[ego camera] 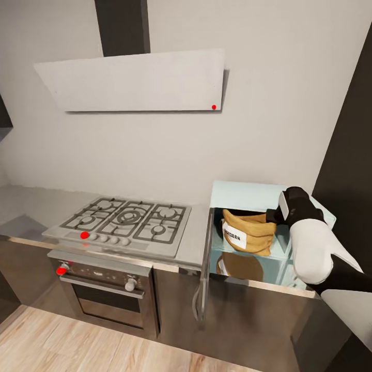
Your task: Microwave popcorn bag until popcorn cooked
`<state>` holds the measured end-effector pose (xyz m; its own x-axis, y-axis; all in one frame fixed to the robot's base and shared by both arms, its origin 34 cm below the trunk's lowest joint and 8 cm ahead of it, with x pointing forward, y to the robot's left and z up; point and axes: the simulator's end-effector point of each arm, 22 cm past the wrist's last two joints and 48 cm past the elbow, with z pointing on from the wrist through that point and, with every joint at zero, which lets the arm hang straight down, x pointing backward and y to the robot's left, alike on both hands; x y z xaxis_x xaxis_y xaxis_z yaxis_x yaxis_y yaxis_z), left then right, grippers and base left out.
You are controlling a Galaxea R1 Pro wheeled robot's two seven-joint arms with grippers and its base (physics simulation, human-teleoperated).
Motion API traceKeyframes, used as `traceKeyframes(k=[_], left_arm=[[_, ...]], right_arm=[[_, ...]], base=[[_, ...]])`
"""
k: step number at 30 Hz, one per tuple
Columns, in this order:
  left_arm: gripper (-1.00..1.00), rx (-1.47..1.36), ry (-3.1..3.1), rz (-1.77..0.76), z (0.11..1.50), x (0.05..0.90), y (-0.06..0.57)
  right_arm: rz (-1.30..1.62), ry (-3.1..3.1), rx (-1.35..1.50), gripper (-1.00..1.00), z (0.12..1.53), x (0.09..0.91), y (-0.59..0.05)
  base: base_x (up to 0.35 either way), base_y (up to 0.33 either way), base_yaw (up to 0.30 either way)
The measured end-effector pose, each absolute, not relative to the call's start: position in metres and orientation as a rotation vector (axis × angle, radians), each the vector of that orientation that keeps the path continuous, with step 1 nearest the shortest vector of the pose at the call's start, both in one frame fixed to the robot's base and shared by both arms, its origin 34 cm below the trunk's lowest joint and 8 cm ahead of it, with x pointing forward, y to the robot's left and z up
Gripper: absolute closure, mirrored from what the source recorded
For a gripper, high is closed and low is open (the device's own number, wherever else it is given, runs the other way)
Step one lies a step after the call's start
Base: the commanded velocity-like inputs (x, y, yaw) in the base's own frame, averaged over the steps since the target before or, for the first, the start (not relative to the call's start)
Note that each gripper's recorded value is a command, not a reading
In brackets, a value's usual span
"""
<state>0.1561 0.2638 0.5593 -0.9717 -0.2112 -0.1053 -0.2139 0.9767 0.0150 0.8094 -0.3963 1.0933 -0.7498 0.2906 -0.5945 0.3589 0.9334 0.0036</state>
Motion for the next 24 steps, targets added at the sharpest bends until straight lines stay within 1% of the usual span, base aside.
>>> traceKeyframes(k=[14,15,16,24], left_arm=[[-1.00,-0.326,3.019,0.041,0.559,0.157,0.264],[-1.00,-0.326,3.019,0.041,0.559,0.157,0.264],[-1.00,-0.326,3.020,0.040,0.559,0.157,0.264],[-1.00,-0.326,3.020,0.039,0.559,0.157,0.263]], right_arm=[[-0.126,2.472,0.467,1.00,1.090,0.810,-0.396],[-0.126,2.472,0.467,-1.00,1.090,0.810,-0.396],[-0.138,2.524,0.436,-1.00,1.073,0.805,-0.388],[-0.150,2.525,0.434,-1.00,1.073,0.804,-0.390]], base=[[0.019,0.000,0.000],[0.000,0.000,0.000],[0.000,0.000,0.000],[0.000,0.000,0.000]])
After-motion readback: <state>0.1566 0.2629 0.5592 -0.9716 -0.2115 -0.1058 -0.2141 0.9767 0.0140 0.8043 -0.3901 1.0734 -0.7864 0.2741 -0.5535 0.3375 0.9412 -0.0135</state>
